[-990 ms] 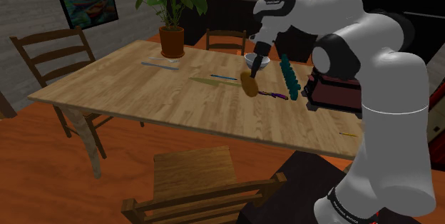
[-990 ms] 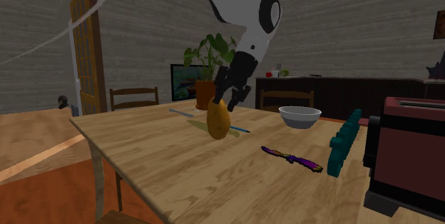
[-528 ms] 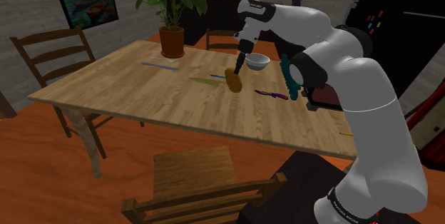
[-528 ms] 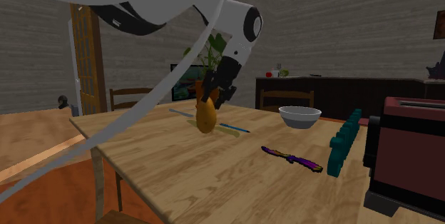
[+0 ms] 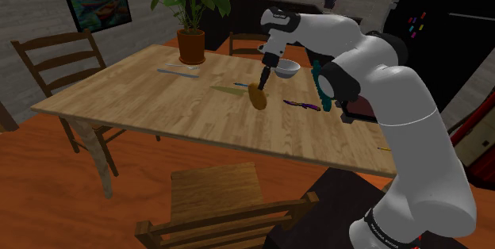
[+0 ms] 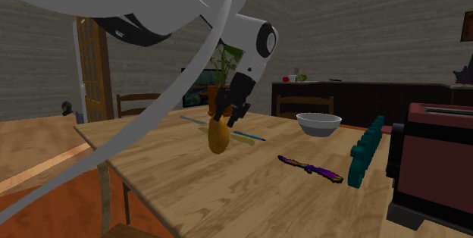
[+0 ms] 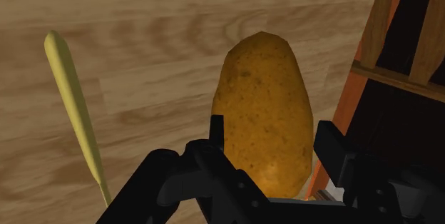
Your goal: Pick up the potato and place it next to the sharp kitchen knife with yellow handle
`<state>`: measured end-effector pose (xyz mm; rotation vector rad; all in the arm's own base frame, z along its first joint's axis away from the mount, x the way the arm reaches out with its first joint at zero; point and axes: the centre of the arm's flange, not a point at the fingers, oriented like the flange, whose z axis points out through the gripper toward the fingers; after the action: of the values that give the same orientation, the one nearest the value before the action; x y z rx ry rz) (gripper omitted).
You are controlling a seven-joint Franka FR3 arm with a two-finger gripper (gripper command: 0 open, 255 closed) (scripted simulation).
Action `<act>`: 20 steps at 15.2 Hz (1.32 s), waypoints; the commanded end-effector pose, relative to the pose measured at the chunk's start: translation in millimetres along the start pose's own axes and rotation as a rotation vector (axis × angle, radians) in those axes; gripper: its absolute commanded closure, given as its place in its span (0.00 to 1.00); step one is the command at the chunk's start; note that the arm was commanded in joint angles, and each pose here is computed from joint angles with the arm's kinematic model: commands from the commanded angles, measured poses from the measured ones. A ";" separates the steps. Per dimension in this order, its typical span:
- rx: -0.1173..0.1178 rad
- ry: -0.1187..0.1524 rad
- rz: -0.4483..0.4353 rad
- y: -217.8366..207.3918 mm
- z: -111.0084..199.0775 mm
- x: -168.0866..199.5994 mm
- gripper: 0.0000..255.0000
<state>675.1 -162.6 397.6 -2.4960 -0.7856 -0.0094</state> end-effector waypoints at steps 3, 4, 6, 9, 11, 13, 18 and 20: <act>0.000 0.000 0.000 10.7 18.5 -3.8 1.00; 0.000 0.000 0.000 13.3 23.1 -4.6 1.00; 0.000 0.000 0.000 18.3 32.2 -6.2 1.00; 0.000 0.000 0.000 25.8 45.9 -8.7 1.00; 0.000 0.000 0.000 30.9 55.1 -10.4 1.00; 0.000 0.000 0.000 35.8 64.2 -12.1 1.00; -0.001 0.000 0.000 38.7 69.4 -13.0 1.00; 0.000 0.000 0.000 38.7 69.4 -13.0 1.00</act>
<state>677.2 -163.0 327.2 -2.4991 -0.7933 -0.0347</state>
